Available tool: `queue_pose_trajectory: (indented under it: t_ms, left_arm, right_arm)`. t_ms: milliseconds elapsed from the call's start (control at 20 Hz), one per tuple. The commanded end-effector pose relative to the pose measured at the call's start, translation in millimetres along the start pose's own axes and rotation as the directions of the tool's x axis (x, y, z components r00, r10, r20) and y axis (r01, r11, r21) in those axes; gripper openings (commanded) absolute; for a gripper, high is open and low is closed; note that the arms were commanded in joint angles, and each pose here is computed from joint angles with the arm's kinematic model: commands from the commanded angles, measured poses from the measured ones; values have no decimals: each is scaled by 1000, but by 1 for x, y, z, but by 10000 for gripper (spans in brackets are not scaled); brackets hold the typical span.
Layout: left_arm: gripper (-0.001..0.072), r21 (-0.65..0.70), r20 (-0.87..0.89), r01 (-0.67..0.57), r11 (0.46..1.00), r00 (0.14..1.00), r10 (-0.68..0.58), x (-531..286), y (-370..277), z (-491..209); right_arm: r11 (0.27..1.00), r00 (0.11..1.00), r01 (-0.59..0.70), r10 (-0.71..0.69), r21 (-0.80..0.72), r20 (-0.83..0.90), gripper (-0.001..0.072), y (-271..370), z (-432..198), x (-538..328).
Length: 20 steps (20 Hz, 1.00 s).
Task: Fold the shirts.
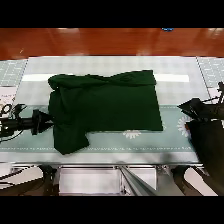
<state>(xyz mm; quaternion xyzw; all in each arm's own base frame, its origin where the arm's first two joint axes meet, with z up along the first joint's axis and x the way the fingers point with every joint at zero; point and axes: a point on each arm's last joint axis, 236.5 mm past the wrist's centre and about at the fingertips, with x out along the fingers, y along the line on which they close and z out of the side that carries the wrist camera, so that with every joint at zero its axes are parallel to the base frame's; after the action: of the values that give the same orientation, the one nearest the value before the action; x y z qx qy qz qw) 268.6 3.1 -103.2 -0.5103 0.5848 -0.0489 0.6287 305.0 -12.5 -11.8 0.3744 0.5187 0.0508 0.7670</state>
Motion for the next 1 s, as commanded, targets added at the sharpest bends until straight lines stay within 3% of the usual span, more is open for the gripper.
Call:
queue_pose_trajectory:
  t_ms: [0, 50, 350, 550, 950]
  left_arm:
    - [318, 54, -6, -42, 998, 999, 43, 12, -1, 10]
    - [32, 75, -1, -45, 996, 999, 45, 12, -4, 13]
    - [17, 131, -17, -38, 991, 999, 40, 3, -16, 16]
    - [17, 133, -17, -38, 990, 999, 41, 4, -16, 16]
    - [17, 133, -7, -43, 990, 999, 44, 4, -15, 19]
  right_arm:
    - [1000, 1000, 3, -3, -2, 8, 405, -1, 1, 0]
    - [1000, 1000, 12, -12, -9, 3, 405, -3, 0, 0]
    - [956, 938, 294, -288, 2, -192, 405, -70, -48, -12]
    - [969, 921, 238, -203, 68, -333, 405, -68, -100, 5]
    - [992, 927, 57, -12, 109, -376, 405, -25, -107, 65]
